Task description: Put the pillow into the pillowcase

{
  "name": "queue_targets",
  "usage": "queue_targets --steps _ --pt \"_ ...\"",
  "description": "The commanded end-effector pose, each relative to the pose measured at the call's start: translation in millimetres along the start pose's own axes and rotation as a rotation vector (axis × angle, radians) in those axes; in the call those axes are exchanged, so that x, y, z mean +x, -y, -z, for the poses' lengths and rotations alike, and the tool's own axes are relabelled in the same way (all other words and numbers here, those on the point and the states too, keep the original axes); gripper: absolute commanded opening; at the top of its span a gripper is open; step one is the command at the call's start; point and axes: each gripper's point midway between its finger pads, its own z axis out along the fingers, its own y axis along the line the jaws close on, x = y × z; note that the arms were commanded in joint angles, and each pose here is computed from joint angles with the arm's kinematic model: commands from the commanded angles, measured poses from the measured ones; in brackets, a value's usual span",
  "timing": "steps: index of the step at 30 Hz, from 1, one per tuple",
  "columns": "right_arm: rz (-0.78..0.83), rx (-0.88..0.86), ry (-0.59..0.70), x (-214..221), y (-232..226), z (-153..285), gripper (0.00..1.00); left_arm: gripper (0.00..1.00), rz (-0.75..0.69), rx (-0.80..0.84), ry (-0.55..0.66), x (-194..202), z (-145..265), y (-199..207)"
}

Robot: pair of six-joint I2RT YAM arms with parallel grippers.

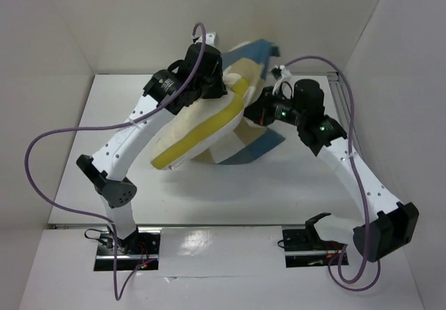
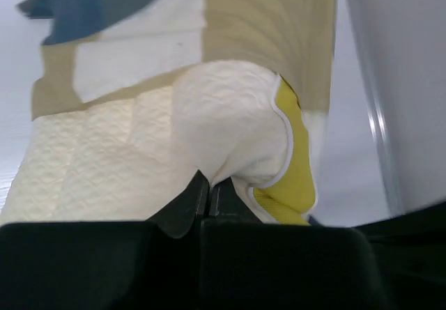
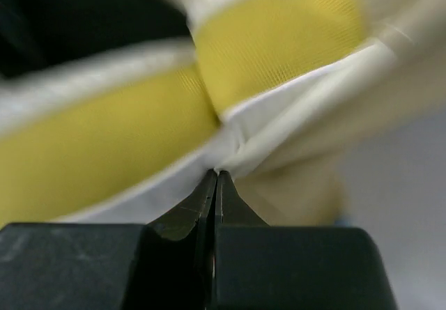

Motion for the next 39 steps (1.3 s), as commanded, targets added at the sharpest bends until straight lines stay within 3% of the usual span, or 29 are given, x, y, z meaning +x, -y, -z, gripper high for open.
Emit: queue_targets --steps 1,2,5,11,20,25,28,31,34,37,39 --pt "-0.260 -0.021 -0.329 124.2 9.8 -2.8 0.00 0.00 0.055 -0.049 0.052 10.9 -57.3 15.9" --pt "-0.288 -0.005 -0.383 152.5 11.9 1.1 0.00 0.00 0.054 -0.064 0.030 22.9 -73.7 14.8" --pt "-0.281 -0.013 -0.393 162.9 0.9 12.9 0.00 0.00 0.044 -0.111 -0.059 69.9 -114.6 15.8" --pt "-0.236 0.082 -0.395 155.6 12.4 33.0 0.00 0.00 0.014 -0.086 -0.069 94.6 -118.4 31.8" --pt "-0.126 -0.022 -0.315 84.2 15.5 -24.8 0.00 0.00 0.044 -0.103 0.053 35.4 -65.0 6.2" --pt "0.019 -0.220 -0.303 41.2 -52.5 -75.2 0.00 0.00 0.074 -0.108 0.170 -14.0 -8.7 -8.5" --pt "0.100 -0.283 -0.294 36.2 -93.2 -77.1 0.00 0.00 0.103 -0.049 0.234 -36.7 32.6 -7.8" --pt "0.087 -0.268 -0.253 37.7 -97.5 -51.3 0.00 0.00 0.105 0.005 0.220 -26.1 40.0 6.0" --pt "0.042 -0.183 -0.195 40.0 -69.2 -25.2 0.00 0.00 0.106 0.072 0.112 14.1 13.7 26.4" --pt "-0.078 -0.026 -0.212 78.9 -13.4 13.2 0.00 0.00 0.128 0.074 0.007 59.4 -30.6 40.9" --pt "-0.213 0.040 -0.285 131.9 22.0 36.7 0.00 0.00 0.119 0.062 -0.074 105.2 -64.2 52.5"
